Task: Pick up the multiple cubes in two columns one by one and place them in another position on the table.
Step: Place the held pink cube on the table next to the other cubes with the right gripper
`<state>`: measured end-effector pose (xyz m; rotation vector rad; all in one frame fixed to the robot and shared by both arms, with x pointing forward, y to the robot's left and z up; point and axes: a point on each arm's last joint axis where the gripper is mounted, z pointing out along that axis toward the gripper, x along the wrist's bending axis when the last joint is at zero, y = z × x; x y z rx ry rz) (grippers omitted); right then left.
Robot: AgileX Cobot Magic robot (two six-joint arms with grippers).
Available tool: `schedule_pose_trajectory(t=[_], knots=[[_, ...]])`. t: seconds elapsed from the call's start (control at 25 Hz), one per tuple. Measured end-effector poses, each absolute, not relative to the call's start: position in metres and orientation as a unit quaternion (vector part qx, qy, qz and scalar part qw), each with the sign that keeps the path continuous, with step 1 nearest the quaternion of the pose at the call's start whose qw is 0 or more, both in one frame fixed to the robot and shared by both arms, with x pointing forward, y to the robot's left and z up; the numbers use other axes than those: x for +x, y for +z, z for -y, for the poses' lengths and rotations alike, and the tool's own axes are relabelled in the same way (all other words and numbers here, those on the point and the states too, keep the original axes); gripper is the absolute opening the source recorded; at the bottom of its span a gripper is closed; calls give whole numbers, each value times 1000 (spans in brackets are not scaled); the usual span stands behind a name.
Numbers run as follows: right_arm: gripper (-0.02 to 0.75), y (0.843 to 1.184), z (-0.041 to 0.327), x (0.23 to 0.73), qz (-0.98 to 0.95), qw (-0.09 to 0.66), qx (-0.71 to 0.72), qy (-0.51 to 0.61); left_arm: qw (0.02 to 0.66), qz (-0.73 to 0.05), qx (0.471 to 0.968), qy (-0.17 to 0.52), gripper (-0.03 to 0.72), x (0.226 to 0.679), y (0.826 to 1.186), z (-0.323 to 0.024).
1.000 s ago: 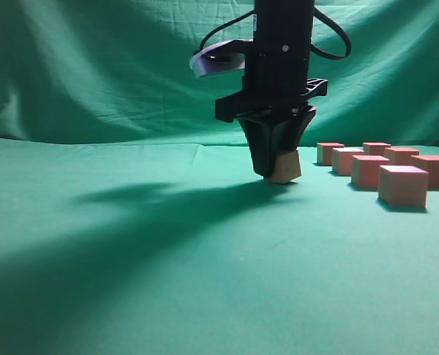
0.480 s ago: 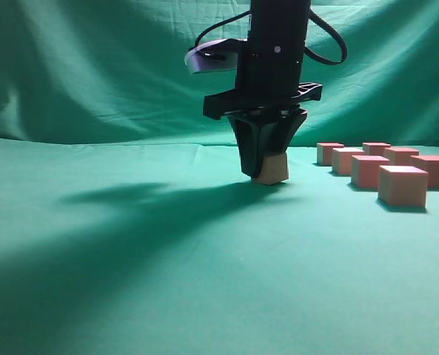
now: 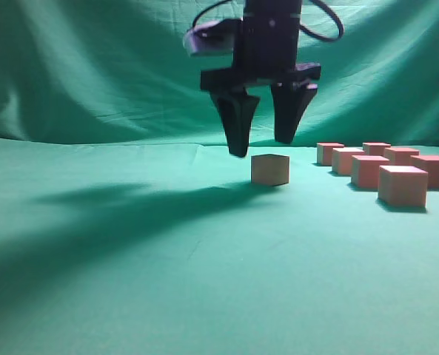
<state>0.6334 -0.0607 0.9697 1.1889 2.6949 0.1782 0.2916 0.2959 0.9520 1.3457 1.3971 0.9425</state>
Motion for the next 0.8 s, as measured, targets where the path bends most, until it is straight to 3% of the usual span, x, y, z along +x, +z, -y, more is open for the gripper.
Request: schedule_pose_trajectory(t=[0.44,0.64,0.8], knots=[[528,1057,67,630,-880,139,442,104,473,-571,550,385,0,292,952,-296],[528,1107,102,584,-846,162,493,125,473,-571,550,385,0,292,952,-296],[528,1110,141,542,-820,149,543,106,473,-571,550,385,0,292,952,-296]])
